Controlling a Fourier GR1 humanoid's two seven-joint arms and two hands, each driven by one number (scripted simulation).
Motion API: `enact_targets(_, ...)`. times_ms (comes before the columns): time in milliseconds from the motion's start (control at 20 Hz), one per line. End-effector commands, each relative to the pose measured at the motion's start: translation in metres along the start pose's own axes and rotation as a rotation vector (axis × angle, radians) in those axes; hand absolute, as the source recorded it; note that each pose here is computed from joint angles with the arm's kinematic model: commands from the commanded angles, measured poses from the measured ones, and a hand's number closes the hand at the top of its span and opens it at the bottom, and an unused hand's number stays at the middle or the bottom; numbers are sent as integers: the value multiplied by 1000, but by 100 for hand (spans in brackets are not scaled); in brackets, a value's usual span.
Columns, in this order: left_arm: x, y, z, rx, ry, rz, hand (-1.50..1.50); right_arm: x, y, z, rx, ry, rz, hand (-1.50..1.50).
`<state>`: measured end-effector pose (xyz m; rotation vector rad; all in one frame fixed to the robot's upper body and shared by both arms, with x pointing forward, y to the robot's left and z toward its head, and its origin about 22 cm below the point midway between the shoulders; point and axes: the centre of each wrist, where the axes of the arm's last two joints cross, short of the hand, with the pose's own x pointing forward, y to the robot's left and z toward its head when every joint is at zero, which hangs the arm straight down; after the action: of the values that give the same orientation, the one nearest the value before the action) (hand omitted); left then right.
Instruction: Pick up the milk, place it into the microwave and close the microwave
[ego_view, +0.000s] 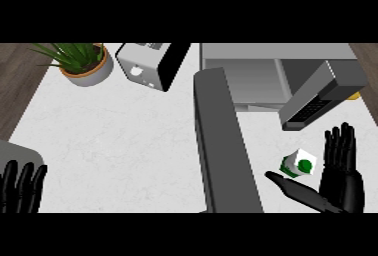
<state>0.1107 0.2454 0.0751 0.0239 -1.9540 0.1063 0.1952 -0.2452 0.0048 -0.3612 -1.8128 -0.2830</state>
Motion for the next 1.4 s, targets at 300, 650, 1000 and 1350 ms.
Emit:
enact_targets(300,5,-7,14,9,-22,6,-150,-35,-48,29,-24,34,30,-150)
enact_targets(650,-8,0,10,2,-13,10,-150,-74,-32,9,35,27,44,-150)
enact_targets(1000,28,9,18,-11,4,-4,-150,-103,-48,7,21,4,58,-150)
enact_targets(1350,1,5,17,-5,-1,7,-150,-130,-45,-9,-45,66,131,-150)
